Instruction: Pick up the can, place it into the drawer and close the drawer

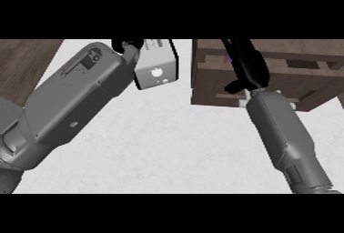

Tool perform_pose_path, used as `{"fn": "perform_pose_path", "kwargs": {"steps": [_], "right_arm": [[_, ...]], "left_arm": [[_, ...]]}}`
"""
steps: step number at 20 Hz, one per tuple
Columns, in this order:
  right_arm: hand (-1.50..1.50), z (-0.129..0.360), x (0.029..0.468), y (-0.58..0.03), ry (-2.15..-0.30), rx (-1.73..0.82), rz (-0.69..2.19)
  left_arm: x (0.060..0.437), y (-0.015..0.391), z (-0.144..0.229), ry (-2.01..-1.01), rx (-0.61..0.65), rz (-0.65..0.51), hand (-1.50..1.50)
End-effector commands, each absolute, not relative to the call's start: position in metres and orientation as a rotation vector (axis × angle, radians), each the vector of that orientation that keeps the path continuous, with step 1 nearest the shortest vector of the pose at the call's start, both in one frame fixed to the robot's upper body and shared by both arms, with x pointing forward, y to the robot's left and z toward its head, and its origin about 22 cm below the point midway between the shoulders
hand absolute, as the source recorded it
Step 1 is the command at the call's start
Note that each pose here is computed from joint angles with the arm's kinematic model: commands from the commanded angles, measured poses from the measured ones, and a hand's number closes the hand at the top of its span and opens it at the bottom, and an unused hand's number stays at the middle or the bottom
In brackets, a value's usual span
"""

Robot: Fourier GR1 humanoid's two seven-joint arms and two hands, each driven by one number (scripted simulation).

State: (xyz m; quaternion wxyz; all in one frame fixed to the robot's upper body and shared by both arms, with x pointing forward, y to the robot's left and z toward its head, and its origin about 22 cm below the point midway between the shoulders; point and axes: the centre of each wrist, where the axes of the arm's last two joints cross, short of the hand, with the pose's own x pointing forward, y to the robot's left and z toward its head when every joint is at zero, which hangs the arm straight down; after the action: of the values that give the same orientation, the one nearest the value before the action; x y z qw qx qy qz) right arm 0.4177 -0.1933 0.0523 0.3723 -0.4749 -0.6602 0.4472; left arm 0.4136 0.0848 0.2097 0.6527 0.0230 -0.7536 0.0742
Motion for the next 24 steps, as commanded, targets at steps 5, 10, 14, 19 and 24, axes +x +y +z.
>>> {"fn": "perform_pose_path", "kwargs": {"steps": [5, 10, 14, 19, 24], "right_arm": [[-1.5, 0.032, 0.428, -0.201, -1.653, -1.283, 1.061], [-1.5, 0.064, 0.448, -0.192, -1.697, -1.335, 1.025], [-1.5, 0.078, 0.455, -0.2, -1.693, -1.376, 1.027], [-1.5, 0.097, 0.463, -0.214, -1.685, -1.431, 0.988], [-1.5, 0.126, 0.472, -0.207, -1.674, -1.427, 0.973]], "left_arm": [[0.404, 0.105, 0.213, -1.711, 0.059, 0.173, -1.5], [0.402, 0.11, 0.221, -1.729, 0.059, 0.169, -1.5], [0.393, 0.105, 0.215, -1.727, 0.038, 0.158, -1.5], [0.397, 0.119, 0.225, -1.747, 0.053, 0.168, -1.5], [0.389, 0.119, 0.231, -1.732, 0.04, 0.128, -1.5]]}}
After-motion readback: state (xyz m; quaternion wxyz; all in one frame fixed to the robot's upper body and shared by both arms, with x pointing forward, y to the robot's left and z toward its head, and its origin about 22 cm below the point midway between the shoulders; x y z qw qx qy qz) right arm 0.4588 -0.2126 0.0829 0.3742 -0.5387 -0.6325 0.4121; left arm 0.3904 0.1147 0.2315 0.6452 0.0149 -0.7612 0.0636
